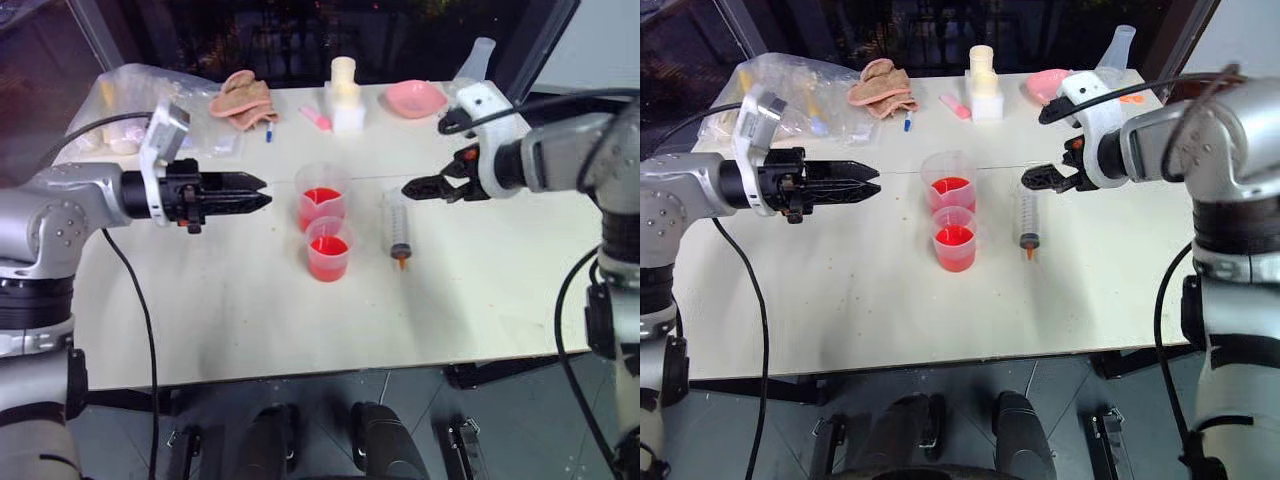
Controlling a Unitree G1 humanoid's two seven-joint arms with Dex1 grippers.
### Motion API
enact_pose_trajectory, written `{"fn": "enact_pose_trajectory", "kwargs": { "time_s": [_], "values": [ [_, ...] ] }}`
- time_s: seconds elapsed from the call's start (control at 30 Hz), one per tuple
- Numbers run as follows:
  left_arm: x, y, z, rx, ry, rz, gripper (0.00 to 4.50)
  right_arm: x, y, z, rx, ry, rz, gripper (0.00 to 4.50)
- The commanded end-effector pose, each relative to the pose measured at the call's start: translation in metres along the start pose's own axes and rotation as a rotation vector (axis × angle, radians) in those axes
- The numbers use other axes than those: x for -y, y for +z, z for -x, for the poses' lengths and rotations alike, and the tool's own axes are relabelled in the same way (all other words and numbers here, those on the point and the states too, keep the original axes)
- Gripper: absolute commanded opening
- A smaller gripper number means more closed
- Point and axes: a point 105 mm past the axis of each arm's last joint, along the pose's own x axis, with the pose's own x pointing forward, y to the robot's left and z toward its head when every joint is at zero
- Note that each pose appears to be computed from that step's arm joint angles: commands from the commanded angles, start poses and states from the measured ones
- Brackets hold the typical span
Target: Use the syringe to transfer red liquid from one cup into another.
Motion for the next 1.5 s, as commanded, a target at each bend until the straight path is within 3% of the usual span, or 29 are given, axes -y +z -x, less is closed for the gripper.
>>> {"fn": "enact_pose_trajectory", "kwargs": {
  "time_s": [0.03, 0.4, 0.83, 1.1, 1.2, 1.33, 1.37, 1.5],
  "values": [
    [0.004, 0.006, -0.002, 0.014, -0.005, -0.057, 1.91, 0.005, 0.012, -0.015, -0.089, -0.084, -0.085, 4.45],
    [0.012, -0.002, 0.002, 0.003, 0.031, -0.075, 1.91, 0.01, -0.011, -0.073, -0.282, -0.217, -0.082, 4.45],
    [0.018, -0.008, 0.006, -0.002, 0.067, -0.068, 1.91, 0.015, -0.014, -0.113, -0.21, -0.24, 0.023, 4.45],
    [0.018, -0.009, 0.006, -0.003, 0.075, -0.066, 1.91, 0.012, -0.005, -0.12, -0.125, -0.259, -0.037, 4.45],
    [0.018, -0.01, 0.006, -0.006, 0.078, -0.067, 1.91, 0.01, -0.002, -0.121, -0.097, -0.266, -0.064, 3.59],
    [0.018, -0.01, 0.006, -0.008, 0.082, -0.072, 1.91, 0.01, 0.0, -0.123, -0.082, -0.274, -0.074, 1.61],
    [0.017, -0.01, 0.006, -0.009, 0.084, -0.073, 1.91, 0.008, 0.0, -0.123, -0.082, -0.269, -0.076, 1.31],
    [0.016, -0.009, 0.006, -0.009, 0.084, -0.079, 1.91, 0.006, -0.001, -0.124, -0.088, -0.26, -0.081, 1.29]
  ]
}}
